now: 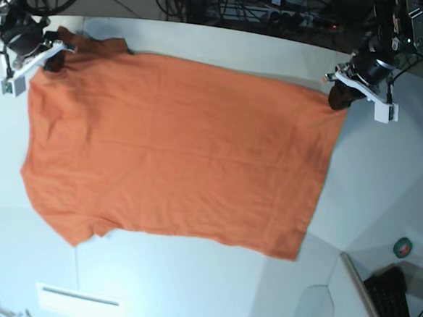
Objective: Layout the t-shirt on the table in an organized manner, then fold the t-shirt properly
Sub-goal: 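Grasp the shirt edge with both grippers and fold it over lengthwise, then lower the folded edge onto the shirt and open both grippers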
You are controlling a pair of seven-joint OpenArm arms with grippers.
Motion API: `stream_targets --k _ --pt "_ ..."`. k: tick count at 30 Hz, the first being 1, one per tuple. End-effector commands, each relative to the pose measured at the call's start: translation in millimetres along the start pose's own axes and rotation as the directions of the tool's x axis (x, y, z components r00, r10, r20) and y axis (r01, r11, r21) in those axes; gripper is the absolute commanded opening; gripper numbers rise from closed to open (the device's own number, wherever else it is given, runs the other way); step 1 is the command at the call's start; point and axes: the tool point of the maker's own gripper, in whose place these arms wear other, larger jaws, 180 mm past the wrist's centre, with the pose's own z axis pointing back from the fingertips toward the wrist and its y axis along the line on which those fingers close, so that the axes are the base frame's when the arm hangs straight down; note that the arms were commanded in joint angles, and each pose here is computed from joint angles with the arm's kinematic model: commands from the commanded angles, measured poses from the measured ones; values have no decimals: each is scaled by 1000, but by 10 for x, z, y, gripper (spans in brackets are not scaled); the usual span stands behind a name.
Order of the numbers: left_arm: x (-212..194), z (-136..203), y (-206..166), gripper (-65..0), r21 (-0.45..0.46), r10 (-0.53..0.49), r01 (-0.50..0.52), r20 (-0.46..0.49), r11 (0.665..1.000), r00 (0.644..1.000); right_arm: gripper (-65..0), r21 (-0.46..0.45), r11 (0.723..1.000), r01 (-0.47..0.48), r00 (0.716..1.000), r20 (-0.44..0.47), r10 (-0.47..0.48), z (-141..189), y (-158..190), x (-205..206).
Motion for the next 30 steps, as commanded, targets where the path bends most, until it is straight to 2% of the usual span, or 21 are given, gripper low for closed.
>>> stream_targets --k 1,4,6,9,16,22,26,30 --pt "193 18 -28 -650 -2 -5 5 53 1000 999 -650 -1 1000 -17 999 28 17 42 -11 128" --pt "313 -53 -91 -650 -3 -2 2 31 1000 1000 -650 -2 999 -38 999 12 38 29 -13 242" --pt "389 -102 -141 -650 -15 -6 6 24 1000 1000 -650 -7 1000 -19 1000 19 19 16 -7 331" --pt "502 -167 -199 -650 -28 -6 7 25 1000 1000 -650 -24 999 36 998 53 -34 6 -27 487" --pt "756 -253 -293 -650 -49 -15 18 66 999 998 -650 -21 998 66 990 128 -63 -12 1 894" --pt "799 -440 -202 -650 -33 52 -50 54 998 997 -650 21 996 81 990 110 -83 -205 117 1031" --pt "871 -533 -177 -650 -20 90 -89 59 996 994 -650 30 993 118 980 158 -122 -269 114 1163" --pt "951 -603 -208 -650 -30 100 -98 66 995 993 -650 40 988 151 975 158 -155 -363 99 1202"
